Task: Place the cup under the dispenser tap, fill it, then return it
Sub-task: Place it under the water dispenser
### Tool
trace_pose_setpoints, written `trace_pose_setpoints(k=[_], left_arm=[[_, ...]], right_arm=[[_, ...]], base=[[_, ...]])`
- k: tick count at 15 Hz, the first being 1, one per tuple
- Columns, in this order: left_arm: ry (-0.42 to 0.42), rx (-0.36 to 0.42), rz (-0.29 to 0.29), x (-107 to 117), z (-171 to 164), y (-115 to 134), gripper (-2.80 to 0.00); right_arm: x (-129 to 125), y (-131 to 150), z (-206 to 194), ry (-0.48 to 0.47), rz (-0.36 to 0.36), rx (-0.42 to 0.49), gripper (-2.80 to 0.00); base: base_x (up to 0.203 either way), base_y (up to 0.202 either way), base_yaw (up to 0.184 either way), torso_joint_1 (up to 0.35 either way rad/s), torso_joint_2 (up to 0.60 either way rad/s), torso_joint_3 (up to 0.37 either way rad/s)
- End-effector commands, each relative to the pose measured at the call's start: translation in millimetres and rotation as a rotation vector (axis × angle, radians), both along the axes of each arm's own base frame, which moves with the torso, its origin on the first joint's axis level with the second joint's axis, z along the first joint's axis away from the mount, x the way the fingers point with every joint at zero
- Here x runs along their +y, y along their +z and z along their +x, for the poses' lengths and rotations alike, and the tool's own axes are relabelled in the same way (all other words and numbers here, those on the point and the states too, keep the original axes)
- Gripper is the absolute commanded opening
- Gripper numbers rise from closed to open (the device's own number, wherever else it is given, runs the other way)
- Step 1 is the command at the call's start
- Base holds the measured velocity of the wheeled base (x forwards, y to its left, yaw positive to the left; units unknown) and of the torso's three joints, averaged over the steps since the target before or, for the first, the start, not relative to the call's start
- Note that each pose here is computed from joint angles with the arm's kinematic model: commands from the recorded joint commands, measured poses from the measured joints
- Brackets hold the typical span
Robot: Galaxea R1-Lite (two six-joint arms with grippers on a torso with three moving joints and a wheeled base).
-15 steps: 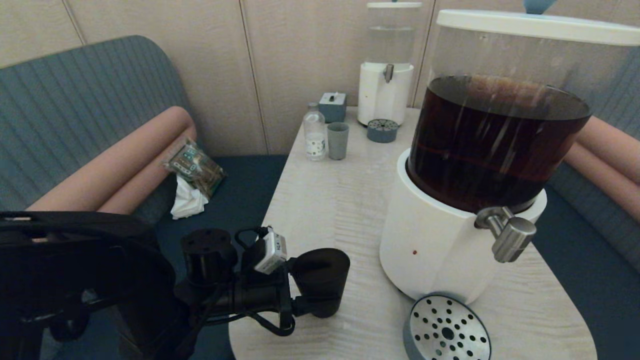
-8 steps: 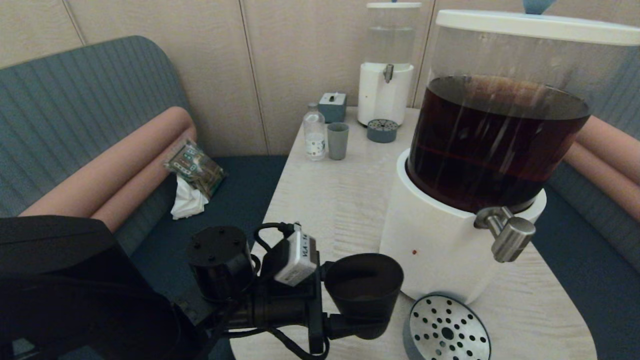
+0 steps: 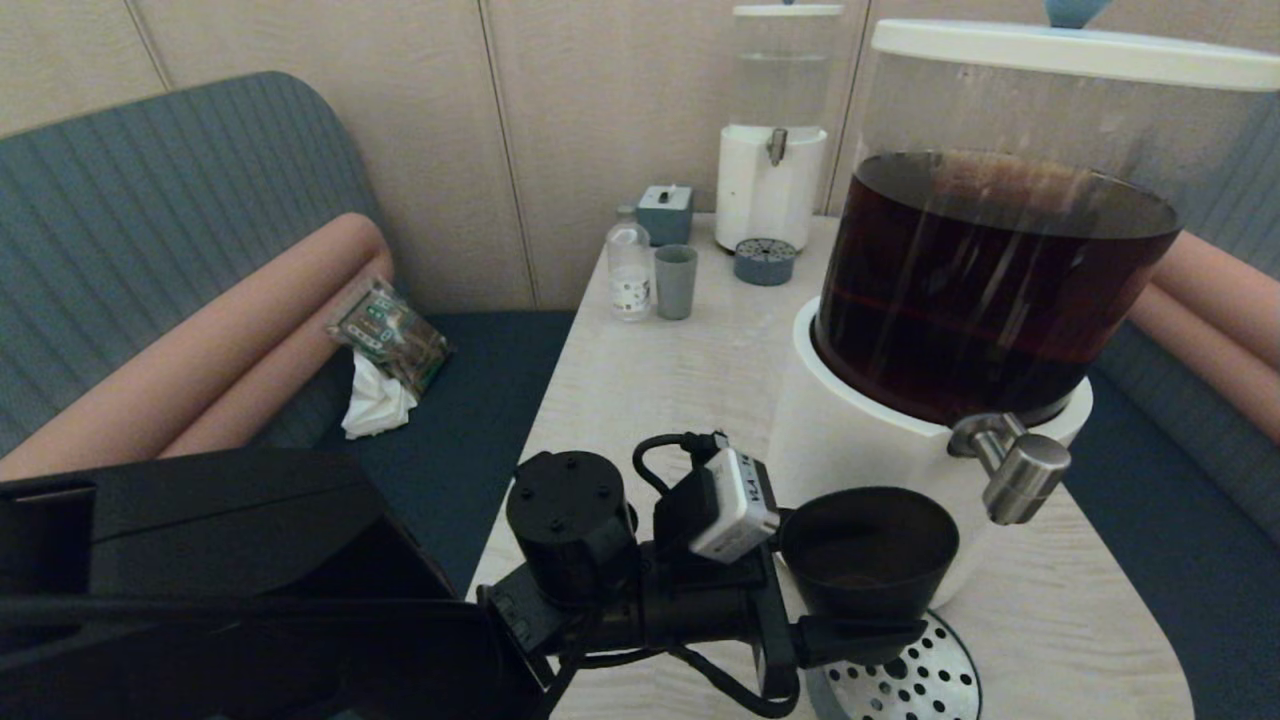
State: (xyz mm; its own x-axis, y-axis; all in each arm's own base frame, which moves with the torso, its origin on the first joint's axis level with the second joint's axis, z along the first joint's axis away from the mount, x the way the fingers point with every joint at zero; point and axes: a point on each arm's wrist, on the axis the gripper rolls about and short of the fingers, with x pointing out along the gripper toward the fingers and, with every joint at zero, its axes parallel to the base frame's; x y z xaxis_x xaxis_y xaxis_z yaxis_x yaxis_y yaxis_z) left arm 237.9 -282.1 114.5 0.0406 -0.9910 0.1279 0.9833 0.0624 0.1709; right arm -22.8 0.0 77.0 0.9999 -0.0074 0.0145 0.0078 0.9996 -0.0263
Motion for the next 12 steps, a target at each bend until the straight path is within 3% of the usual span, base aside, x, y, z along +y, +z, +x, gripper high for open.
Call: trace_pose_setpoints(k=[1, 12], left_arm=[[-0.013, 0.014, 0.013, -15.0, 5.4, -17.7, -2.80], [-0.048, 0.043, 0.018, -54.2, 7.8, -49.1, -2.80]], right_arm=[[0.0, -0.8, 0.2, 0.000, 0.000, 0.002, -2.80], [0.0, -0.8, 0.2, 0.000, 0.000, 0.002, -2.80]], base=[[0.000, 0.000, 0.000, 0.000, 0.00, 0.000], [0.000, 0.000, 0.000, 0.000, 0.00, 0.000]])
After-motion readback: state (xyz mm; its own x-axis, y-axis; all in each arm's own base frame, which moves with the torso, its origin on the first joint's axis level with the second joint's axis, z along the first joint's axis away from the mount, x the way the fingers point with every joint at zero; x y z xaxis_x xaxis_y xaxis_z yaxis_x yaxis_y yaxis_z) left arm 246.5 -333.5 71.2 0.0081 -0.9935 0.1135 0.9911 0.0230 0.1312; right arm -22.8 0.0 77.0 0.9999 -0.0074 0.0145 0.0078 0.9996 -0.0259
